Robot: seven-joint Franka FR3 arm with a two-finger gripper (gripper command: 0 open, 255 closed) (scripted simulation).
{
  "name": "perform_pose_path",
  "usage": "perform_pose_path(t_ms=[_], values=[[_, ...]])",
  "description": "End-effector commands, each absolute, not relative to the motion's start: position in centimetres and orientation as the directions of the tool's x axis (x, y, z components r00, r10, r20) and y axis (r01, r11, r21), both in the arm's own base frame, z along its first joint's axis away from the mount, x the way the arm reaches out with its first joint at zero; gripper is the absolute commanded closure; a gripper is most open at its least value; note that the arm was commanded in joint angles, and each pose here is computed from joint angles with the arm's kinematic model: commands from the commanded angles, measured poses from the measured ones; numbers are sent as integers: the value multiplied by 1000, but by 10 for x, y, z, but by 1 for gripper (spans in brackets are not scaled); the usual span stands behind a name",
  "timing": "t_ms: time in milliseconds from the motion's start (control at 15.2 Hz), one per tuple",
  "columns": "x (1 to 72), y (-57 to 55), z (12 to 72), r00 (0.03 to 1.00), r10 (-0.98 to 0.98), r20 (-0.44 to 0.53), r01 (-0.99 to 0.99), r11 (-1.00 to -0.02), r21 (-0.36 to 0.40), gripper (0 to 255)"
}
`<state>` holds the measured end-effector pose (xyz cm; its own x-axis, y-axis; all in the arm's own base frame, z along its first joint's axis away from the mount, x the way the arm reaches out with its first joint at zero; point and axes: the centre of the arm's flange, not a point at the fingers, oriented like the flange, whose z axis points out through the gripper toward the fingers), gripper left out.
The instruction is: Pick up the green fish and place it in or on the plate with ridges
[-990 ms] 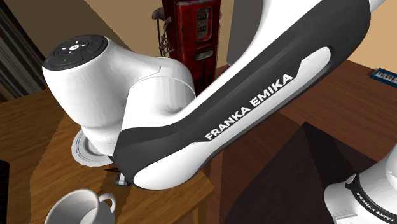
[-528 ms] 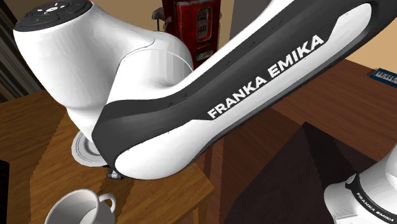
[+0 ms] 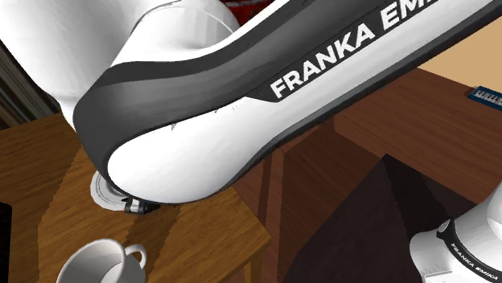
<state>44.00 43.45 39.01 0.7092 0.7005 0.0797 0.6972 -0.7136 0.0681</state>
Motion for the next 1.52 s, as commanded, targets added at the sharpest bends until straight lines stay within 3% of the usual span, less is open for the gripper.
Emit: perform_pose_path(t_ms=[0, 726, 1452], values=[[453, 435, 395, 709, 701, 79, 697, -714, 68, 255], [597, 438, 396, 709, 701, 79, 697, -714, 68, 255], [597, 438, 338, 709, 701, 79, 697, -714, 68, 255]])
